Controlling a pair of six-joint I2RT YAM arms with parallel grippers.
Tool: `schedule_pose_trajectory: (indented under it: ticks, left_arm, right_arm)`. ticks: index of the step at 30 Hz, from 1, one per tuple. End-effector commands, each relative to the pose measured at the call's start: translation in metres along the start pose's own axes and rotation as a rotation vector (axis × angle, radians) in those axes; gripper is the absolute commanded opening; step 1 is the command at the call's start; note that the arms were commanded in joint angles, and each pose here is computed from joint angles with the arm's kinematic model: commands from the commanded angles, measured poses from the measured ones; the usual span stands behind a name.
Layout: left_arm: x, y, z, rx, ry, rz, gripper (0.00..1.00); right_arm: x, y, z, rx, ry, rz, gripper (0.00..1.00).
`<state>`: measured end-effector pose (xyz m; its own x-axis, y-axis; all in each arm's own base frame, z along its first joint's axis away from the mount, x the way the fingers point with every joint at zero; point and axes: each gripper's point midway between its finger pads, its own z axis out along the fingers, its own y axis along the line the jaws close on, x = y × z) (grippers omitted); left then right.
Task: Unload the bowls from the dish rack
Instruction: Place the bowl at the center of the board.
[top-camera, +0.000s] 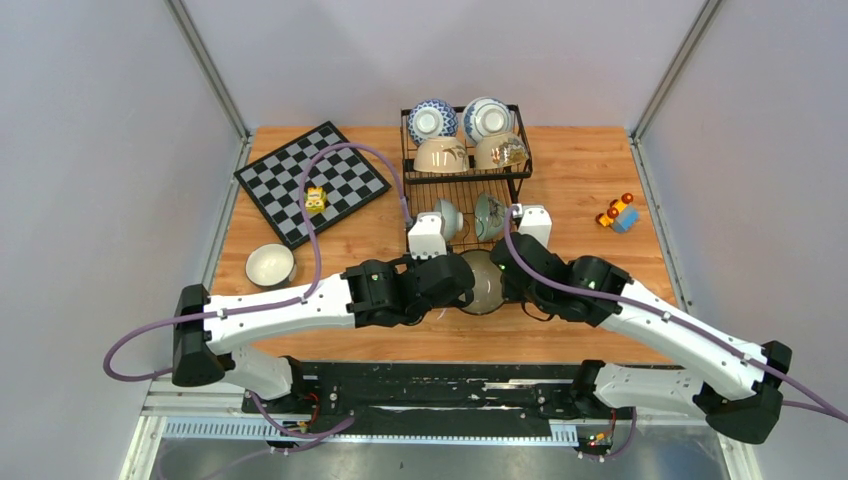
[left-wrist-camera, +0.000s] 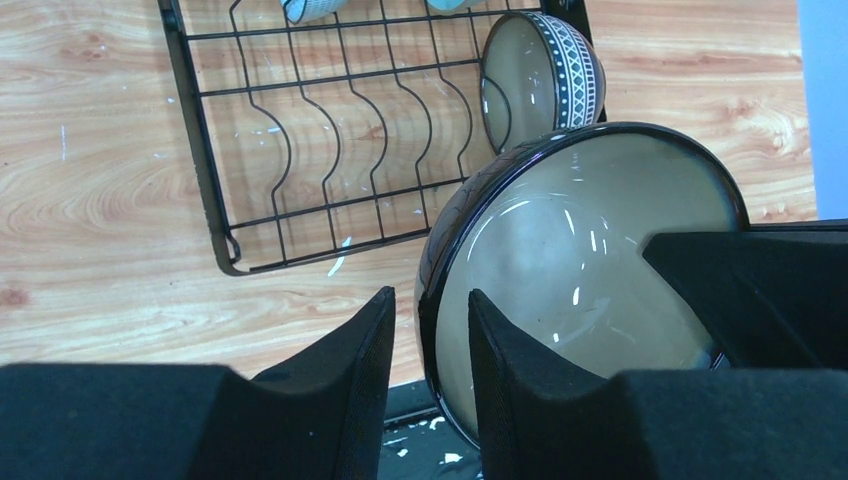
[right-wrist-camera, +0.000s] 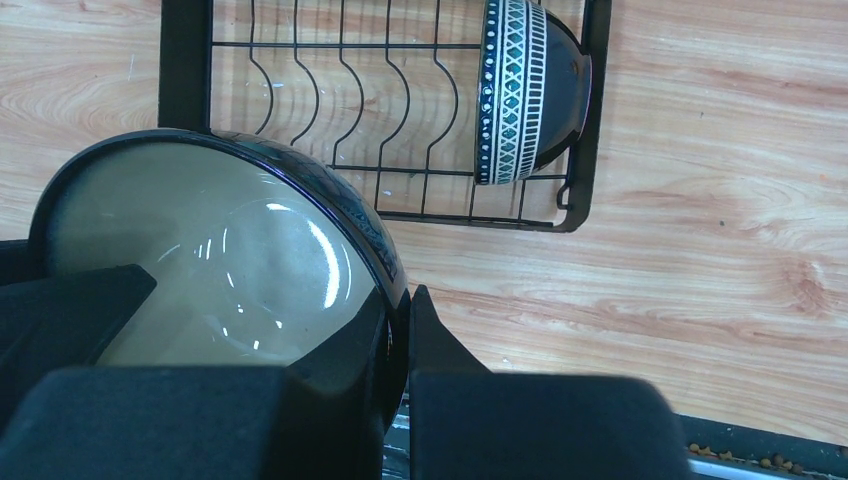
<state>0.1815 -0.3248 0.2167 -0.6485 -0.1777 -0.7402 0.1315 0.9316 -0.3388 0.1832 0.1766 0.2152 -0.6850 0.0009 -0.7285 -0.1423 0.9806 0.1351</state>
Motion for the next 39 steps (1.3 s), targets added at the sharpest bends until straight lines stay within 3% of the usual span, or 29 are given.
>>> schedule_pose_trajectory:
  ticks: [1,10,14,19,25,31,34,39]
  left_arm:
    - [0.004,0.001,0.008,-0.013,0.0,-0.011,0.33]
    - [0.004,-0.001,0.009,-0.003,-0.002,0.001,0.0]
    - [0.004,-0.001,0.009,0.011,-0.002,0.004,0.0]
    - [0.003,-0.004,0.007,0.035,0.001,-0.012,0.0]
    - [0.001,-0.01,0.004,0.069,0.005,-0.043,0.0]
    - [-0.002,-0.009,0.002,0.064,0.001,-0.052,0.0]
    - [-0.002,-0.007,0.002,0.054,0.003,-0.055,0.0]
    - [0.0,-0.005,0.003,0.048,0.011,-0.061,0.0]
  right_arm:
    - [-0.023,0.01,-0.008,-0.037,-0.058,0.086,0.0]
    - [-0.022,0.013,-0.005,-0.036,-0.046,0.07,0.0]
    - [-0.022,0.014,-0.005,-0.048,-0.046,0.023,0.02]
    - [-0.024,0.013,-0.006,-0.059,-0.05,-0.068,0.28]
    - [-0.02,0.013,-0.004,-0.069,-0.034,-0.14,0.41]
    - [-0.011,0.003,-0.003,-0.042,0.011,-0.235,0.61]
    - [-0.005,0.001,-0.003,-0.046,0.035,-0.276,0.6]
    - [0.007,-0.002,0.002,-0.038,0.083,-0.324,0.45]
